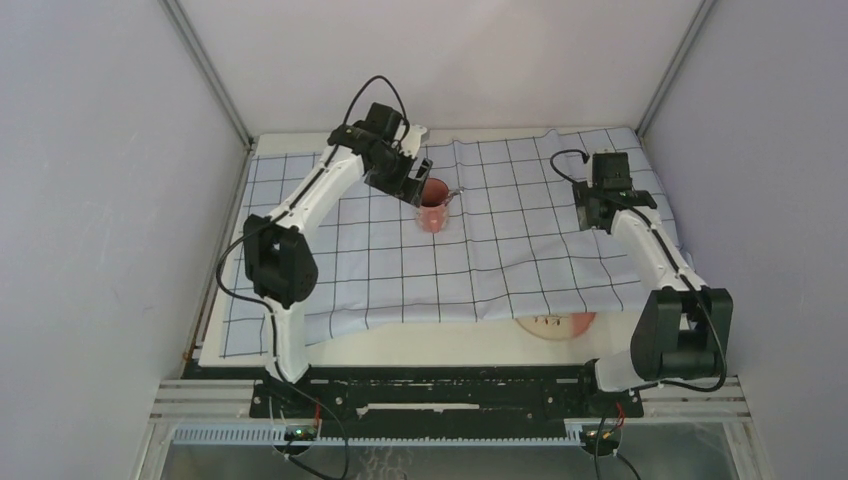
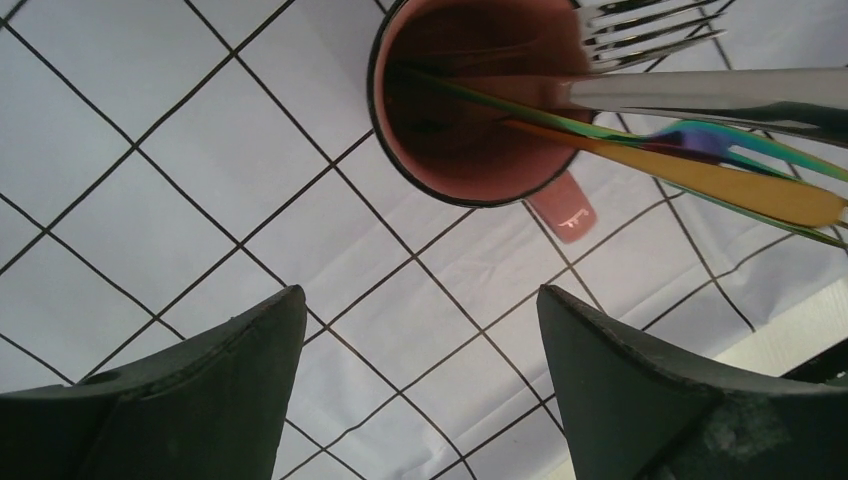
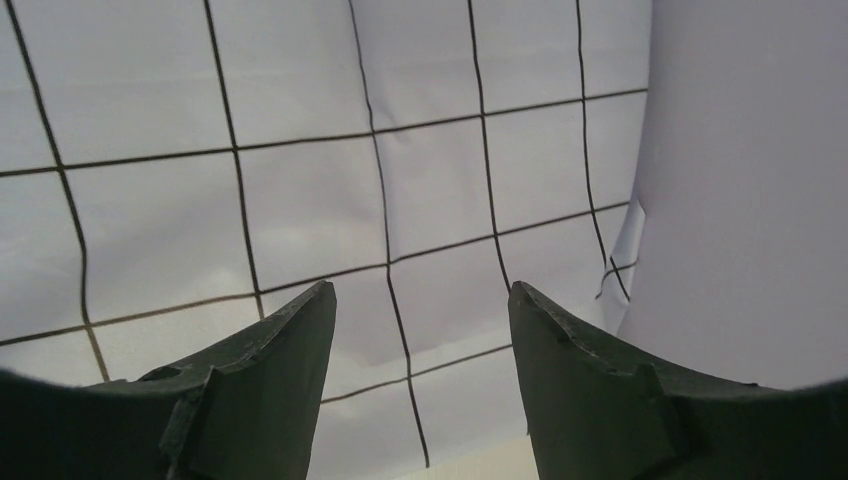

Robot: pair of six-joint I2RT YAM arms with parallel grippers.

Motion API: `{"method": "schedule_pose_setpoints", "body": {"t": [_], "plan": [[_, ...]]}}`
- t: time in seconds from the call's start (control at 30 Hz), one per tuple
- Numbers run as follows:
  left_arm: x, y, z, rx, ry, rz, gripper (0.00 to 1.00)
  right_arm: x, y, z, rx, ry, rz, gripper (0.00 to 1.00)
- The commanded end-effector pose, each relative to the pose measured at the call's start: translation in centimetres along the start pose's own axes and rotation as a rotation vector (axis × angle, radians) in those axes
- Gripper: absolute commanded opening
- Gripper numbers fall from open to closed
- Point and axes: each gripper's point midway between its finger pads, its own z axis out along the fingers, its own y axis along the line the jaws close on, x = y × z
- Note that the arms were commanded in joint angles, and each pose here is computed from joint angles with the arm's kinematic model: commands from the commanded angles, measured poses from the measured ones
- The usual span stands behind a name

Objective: Set the dinner table for one person
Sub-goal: Move the cup to the napkin.

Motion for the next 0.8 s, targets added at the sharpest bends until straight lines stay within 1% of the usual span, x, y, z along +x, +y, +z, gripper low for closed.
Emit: {"method": "schedule_pose_setpoints", "body": {"t": [0.0, 0.27, 0.4, 0.57, 0.77], "plan": [[-0.2, 1.5, 0.4, -0.073, 0.007, -0.022, 0.90, -1.3, -1.5, -1.9, 0.013, -0.108, 0.029, 0.72], [-1.5, 1.8, 1.6, -0.088, -0.016, -0.042, 0.90, -0.5, -2.0, -3.5, 0.017, -0.142, 0.034, 0.72], [-2.6, 0.6, 0.7, -0.048, -0.060, -0.054, 0.89, -0.1, -2.2, -3.6, 0.019, -0.138, 0.030, 0.72], [-4.3, -0.1, -0.9, -0.059, -0.127, -0.044, 0.90, 0.5, -2.1, -2.6, 0.014, -0.115, 0.033, 0.72], [-4.9, 0.7, 0.9, -0.097, -0.129, -0.111, 0.89, 0.5, -1.9, -2.3, 0.007, -0.113, 0.038, 0.71]]}}
